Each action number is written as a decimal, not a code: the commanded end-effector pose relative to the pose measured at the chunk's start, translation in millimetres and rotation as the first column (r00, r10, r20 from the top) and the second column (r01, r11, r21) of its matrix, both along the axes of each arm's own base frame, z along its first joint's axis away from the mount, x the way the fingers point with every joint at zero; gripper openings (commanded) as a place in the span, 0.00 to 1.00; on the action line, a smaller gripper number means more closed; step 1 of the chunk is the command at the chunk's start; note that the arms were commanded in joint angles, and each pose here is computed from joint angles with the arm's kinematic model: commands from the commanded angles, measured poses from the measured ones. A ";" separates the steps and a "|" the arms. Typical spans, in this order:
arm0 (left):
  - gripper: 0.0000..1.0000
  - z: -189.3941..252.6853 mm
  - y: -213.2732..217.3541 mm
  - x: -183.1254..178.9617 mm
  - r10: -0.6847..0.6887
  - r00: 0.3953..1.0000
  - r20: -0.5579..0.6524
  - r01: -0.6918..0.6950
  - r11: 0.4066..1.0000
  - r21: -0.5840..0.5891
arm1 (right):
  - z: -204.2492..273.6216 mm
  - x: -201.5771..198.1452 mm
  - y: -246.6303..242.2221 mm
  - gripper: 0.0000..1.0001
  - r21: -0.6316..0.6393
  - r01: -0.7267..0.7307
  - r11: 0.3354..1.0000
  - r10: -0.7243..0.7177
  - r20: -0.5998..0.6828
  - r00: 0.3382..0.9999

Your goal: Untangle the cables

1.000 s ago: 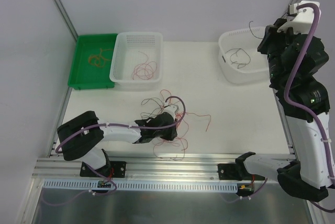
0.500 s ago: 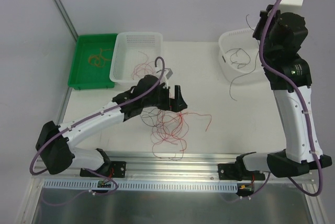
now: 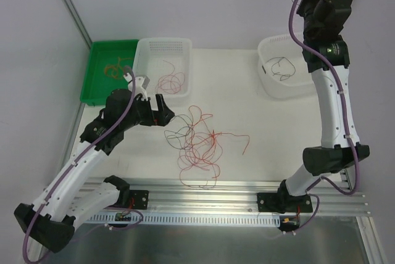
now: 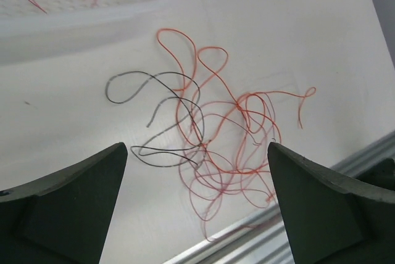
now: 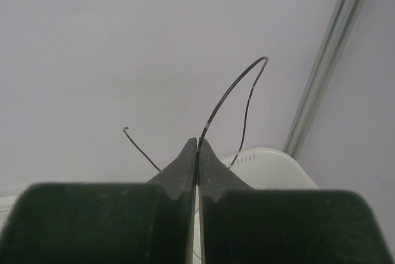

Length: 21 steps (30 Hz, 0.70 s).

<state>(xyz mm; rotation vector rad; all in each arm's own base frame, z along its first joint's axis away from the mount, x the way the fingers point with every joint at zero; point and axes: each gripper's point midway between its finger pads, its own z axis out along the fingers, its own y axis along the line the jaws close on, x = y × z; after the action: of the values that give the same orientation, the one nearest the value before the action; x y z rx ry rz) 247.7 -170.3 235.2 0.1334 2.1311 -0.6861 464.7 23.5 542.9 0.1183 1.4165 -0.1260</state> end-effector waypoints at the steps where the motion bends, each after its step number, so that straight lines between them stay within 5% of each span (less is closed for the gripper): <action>1: 0.99 -1.0 40.0 -2.6 0.053 0.992 0.114 -0.072 0.983 0.167 | 27.4 24.7 -14.6 0.01 -0.010 0.005 1.000 -0.004 0.134 0.991; 6: 0.99 -4.3 71.9 -2.3 0.143 0.958 0.249 -0.200 0.954 0.222 | -15.0 79.5 -45.0 0.01 0.056 -0.015 0.998 0.011 0.079 0.997; 11: 0.99 -20.6 84.5 -0.8 0.189 0.950 0.250 -0.254 0.932 0.260 | -98.0 129.0 -64.2 0.01 0.139 -0.013 0.990 0.021 -0.055 0.998; 21: 0.99 -25.8 87.0 0.8 0.196 0.951 0.239 -0.261 0.924 0.281 | -256.6 139.2 -93.1 0.10 0.275 0.162 0.948 -0.071 -0.314 0.947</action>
<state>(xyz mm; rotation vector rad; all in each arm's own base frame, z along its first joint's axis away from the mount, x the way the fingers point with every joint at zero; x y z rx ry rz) 243.0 -89.6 202.6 0.1277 2.0335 -0.2236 603.5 -57.1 269.5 0.3517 1.8231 -0.0481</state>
